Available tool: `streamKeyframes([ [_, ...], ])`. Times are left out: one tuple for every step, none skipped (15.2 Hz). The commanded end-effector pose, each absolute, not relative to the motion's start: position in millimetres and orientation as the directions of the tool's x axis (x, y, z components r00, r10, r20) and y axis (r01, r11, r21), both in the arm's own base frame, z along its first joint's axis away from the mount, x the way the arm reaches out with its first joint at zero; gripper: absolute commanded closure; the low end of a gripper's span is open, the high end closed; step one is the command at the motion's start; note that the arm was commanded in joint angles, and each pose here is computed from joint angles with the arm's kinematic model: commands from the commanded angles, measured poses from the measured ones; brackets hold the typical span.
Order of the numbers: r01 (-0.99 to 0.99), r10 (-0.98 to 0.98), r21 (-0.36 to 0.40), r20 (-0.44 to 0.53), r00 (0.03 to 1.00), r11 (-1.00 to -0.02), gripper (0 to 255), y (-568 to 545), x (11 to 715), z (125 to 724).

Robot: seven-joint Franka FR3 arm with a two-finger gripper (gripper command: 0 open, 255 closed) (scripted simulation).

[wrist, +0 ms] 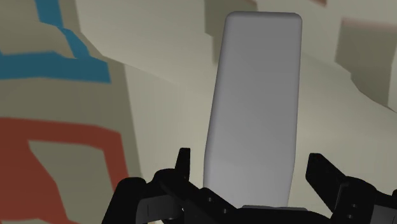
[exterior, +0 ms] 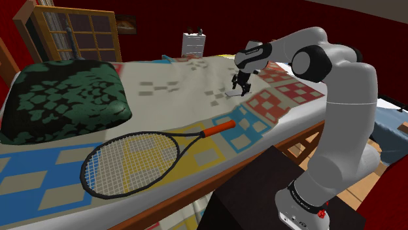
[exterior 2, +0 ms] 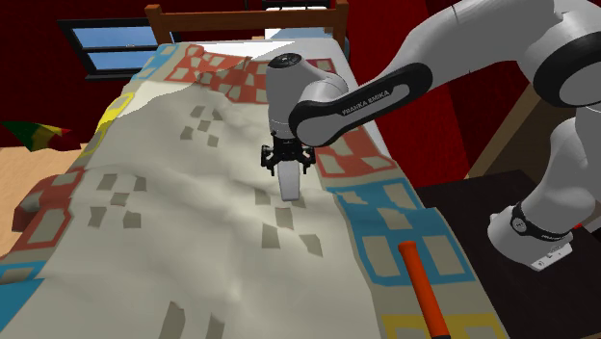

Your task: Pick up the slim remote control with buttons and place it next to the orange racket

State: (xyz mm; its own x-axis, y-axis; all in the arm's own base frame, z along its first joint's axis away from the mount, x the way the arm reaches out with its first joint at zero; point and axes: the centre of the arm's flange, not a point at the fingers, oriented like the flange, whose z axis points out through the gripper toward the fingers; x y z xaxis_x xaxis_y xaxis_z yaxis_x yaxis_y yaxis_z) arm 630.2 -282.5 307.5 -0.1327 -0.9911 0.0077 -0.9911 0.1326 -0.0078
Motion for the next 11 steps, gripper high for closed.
streamKeyframes([
  [-0.991,-0.991,-0.008,0.008,-0.133,0.133,0,-282.5,630.3,307.4],
  [-0.991,-0.991,-0.008,0.008,-0.133,0.133,0,-282.5,630.2,307.4],
  [-0.991,-0.991,-0.008,0.008,-0.133,0.133,255,-282.5,630.2,307.4],
  [-0.991,-0.991,-0.008,0.008,-0.133,0.133,255,-282.5,630.2,307.4],
  [-0.991,-0.991,-0.008,0.008,-0.133,0.133,255,-282.5,630.3,307.5],
  [-0.991,-0.991,-0.008,0.008,-0.133,0.133,255,-282.5,630.3,307.5],
  [-0.991,-0.991,-0.008,0.008,-0.133,0.133,255,-282.5,630.3,307.5],
  [-0.991,-0.991,-0.008,0.008,-0.133,0.133,255,-282.5,630.3,307.5],
  [-0.991,-0.991,-0.008,0.008,-0.133,0.133,255,-282.5,630.3,307.5],
  [-0.991,-0.991,-0.008,0.008,-0.133,0.133,255,-282.5,630.3,307.5],
  [-0.991,-0.991,-0.008,0.008,-0.133,0.133,255,-282.5,630.3,307.5],
])
